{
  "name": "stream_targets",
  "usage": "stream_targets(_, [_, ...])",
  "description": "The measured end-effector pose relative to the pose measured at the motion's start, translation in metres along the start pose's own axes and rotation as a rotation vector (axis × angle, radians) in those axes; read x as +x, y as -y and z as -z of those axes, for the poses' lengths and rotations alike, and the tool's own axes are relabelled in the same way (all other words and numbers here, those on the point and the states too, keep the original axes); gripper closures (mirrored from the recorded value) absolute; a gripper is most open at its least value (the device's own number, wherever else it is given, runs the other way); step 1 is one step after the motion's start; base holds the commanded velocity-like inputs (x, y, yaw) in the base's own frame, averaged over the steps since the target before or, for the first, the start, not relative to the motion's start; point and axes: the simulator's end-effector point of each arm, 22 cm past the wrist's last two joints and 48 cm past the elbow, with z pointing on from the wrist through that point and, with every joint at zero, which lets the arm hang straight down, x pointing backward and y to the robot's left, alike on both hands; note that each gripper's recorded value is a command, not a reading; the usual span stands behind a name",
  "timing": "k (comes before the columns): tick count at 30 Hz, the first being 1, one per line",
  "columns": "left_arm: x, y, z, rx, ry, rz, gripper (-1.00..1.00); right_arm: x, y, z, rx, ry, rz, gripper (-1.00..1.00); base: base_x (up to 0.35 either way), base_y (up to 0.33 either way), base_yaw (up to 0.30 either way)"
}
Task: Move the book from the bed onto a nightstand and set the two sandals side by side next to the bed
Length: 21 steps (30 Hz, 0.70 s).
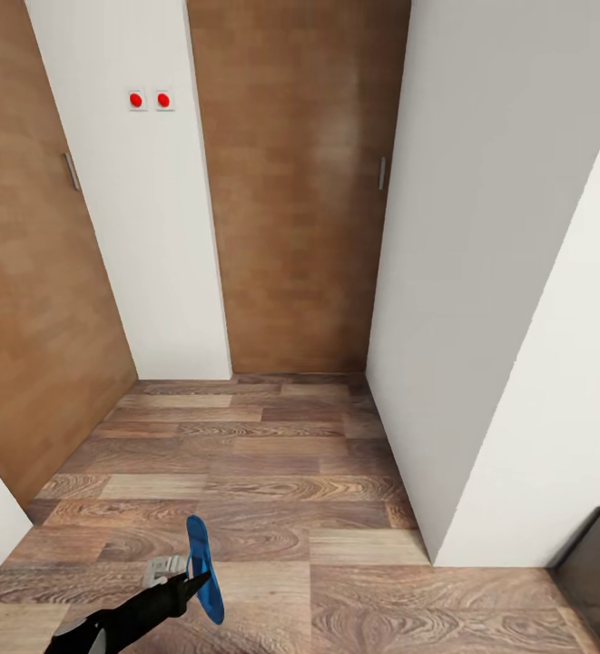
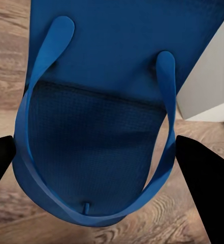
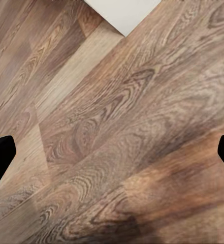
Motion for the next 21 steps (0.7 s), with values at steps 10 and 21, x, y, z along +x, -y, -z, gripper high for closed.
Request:
stream_targets(10, [-0.017,0.012,0.006,0.005,0.011,-0.008,1.0,-0.013,-0.01,0.005,0.007,0.007,0.011,-1.0,0.0,0.0,0.0])
stream_targets(21, [-0.036,0.028,0.011,0.011,0.009,-0.006,1.0,-0.028,0.012,0.012,0.226,-0.026,0.065,-1.0,0.0,0.0,0.0])
